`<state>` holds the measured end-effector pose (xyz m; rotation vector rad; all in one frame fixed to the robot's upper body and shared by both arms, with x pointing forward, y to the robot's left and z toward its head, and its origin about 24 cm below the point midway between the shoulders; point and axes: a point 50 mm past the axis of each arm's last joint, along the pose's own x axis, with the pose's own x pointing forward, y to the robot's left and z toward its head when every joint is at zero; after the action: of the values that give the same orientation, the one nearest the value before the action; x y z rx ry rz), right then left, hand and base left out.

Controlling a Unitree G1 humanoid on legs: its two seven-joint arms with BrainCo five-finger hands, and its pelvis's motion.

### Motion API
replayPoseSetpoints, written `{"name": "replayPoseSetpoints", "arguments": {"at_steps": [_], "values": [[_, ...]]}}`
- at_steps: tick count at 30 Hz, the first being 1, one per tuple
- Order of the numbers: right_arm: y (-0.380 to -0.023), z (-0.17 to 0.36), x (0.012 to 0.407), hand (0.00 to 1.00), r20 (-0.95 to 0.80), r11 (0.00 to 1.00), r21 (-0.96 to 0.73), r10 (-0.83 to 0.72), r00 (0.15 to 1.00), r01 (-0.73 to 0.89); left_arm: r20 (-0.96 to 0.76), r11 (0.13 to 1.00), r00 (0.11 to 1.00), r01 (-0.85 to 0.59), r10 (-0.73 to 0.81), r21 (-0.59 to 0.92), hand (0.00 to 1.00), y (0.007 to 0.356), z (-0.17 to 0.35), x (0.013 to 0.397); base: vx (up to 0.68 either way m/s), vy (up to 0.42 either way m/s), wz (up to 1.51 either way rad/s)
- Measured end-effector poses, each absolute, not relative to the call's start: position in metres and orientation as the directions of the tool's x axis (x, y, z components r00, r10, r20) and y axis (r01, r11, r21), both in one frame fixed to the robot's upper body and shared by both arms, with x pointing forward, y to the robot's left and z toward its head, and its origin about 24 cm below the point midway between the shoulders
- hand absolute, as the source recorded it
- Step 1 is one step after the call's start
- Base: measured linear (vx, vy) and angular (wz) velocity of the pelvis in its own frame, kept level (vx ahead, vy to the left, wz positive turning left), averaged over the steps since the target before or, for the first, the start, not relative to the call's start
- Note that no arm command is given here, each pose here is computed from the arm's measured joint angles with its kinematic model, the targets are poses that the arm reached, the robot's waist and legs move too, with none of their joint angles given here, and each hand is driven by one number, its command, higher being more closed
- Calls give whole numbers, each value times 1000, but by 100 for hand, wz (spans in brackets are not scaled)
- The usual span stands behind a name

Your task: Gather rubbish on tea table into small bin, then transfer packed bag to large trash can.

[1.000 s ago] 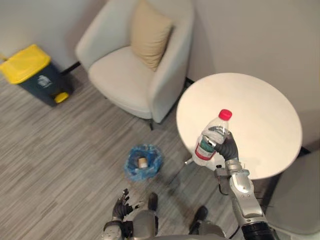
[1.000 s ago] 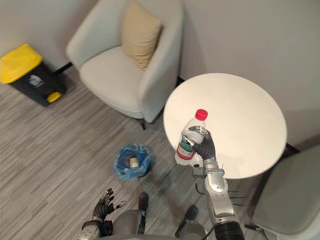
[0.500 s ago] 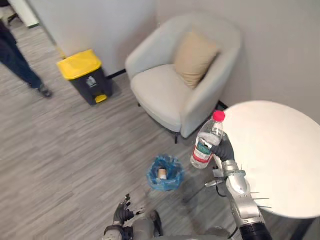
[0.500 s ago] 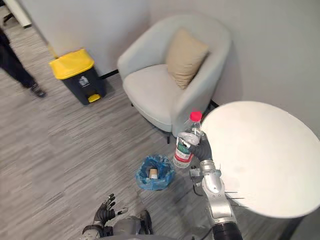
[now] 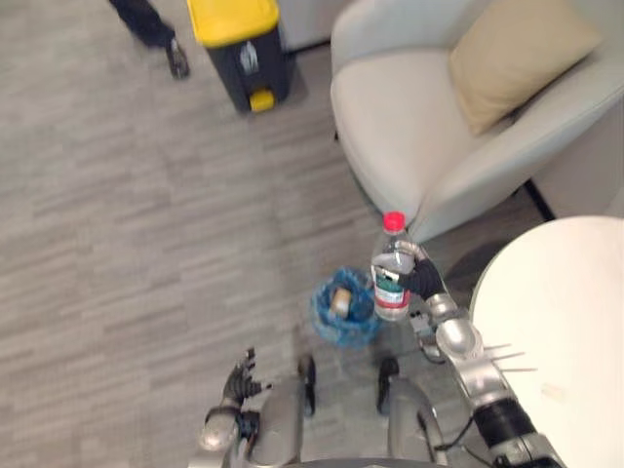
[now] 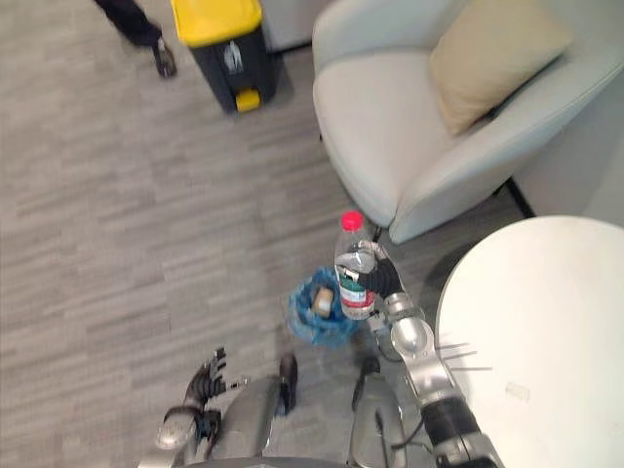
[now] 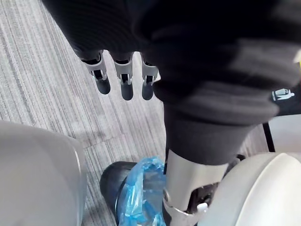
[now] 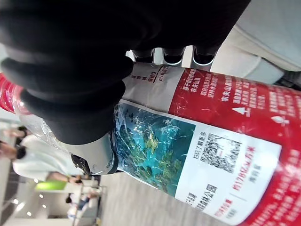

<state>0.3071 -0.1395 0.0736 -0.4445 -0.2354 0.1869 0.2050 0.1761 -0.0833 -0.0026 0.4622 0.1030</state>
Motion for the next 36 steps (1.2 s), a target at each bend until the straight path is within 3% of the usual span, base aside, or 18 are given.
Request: {"name": "replayPoseSetpoints", "arguments": {"at_steps": [4,10,16,20,21,30,36], "values": [[-113,101,326,100,264,858,-498,287,921,-124,-353,985,927,-161,128,-68,0,170,-61,238,-284,-98,7],[-106,183,352,100,509,856,-513,243,826,64,-52,952,980,-201,194,-232,0,168,12,291,-159,-83,3],[-112,237,358,100,647,831,-510,198,736,224,156,919,951,-201,266,-338,0,181,61,301,-27,-5,-7],[-127,249,366,100,667,815,-491,126,734,307,168,911,948,-197,271,-363,0,184,67,302,-25,15,4],[-133,250,369,0,666,808,-488,102,739,329,170,908,948,-192,270,-372,0,184,69,302,-47,26,7],[-142,241,375,0,629,791,-501,54,775,351,191,915,944,-187,268,-357,0,188,74,302,-29,30,2],[-137,240,362,0,671,790,-498,91,736,356,180,917,947,-189,264,-353,0,188,72,302,-2,25,2]]}}
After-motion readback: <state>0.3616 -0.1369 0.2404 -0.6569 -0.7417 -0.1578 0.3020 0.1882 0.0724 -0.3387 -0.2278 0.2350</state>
